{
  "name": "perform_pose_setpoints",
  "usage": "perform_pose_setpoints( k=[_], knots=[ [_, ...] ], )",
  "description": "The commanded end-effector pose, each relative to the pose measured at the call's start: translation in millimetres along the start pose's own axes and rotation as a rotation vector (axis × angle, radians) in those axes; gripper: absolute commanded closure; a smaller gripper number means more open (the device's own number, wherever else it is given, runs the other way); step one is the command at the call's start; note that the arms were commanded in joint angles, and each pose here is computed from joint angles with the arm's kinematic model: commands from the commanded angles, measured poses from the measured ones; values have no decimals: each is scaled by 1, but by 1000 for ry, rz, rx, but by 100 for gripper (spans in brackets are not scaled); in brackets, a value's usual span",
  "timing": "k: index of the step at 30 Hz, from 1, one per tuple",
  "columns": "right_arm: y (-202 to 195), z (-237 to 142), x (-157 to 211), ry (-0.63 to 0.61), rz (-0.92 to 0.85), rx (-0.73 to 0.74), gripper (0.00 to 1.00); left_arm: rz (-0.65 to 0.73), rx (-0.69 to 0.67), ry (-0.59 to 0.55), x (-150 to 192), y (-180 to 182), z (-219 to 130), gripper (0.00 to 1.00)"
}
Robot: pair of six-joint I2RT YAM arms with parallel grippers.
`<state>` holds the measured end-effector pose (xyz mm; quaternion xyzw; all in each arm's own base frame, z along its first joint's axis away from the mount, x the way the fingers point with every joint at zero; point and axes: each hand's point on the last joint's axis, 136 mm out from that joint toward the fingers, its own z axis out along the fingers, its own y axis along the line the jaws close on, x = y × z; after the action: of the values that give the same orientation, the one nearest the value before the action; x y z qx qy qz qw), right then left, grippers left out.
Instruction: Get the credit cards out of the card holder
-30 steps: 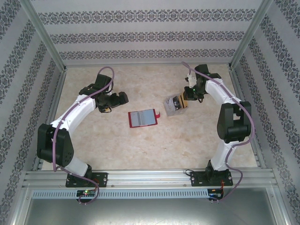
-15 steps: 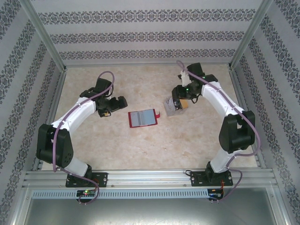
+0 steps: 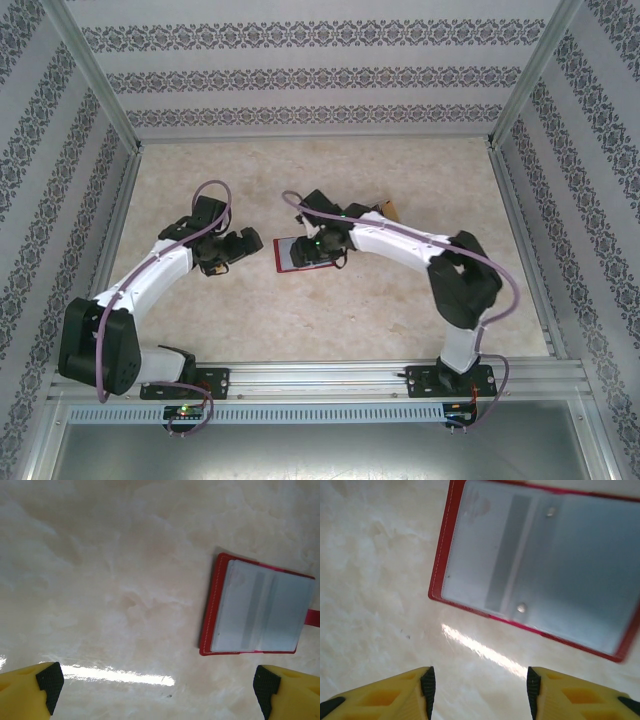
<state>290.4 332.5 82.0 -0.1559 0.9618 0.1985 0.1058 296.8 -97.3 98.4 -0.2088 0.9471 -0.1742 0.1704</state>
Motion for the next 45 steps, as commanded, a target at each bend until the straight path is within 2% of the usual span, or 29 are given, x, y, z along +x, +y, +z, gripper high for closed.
perform_pose_setpoints(
  k=[1, 9, 12, 19, 24, 31, 33, 45],
  knots=[
    [1, 11, -20, -36, 66, 29, 47, -39, 40, -25, -4, -1, 1, 1],
    [-17, 41, -22, 4, 59, 120, 50, -62, 51, -26, -6, -2, 10, 1],
    [-24, 44, -22, 9, 52, 143, 50, -80, 57, -52, -11, -3, 11, 1],
    [-45, 54, -19, 35, 45, 209, 51, -99, 81, -32, -13, -10, 18, 1],
    [-55, 59, -16, 55, 35, 231, 53, -113, 153, 39, -9, -25, 31, 14],
    [-68, 65, -7, 81, 39, 260, 62, -124, 298, 156, -3, -56, 52, 49],
    [-70, 67, -5, 85, 40, 267, 63, -123, 332, 173, -2, -65, 56, 54],
    [-83, 75, 3, 111, 95, 263, 70, -99, 329, 248, 8, -87, 82, 66]
  ],
)
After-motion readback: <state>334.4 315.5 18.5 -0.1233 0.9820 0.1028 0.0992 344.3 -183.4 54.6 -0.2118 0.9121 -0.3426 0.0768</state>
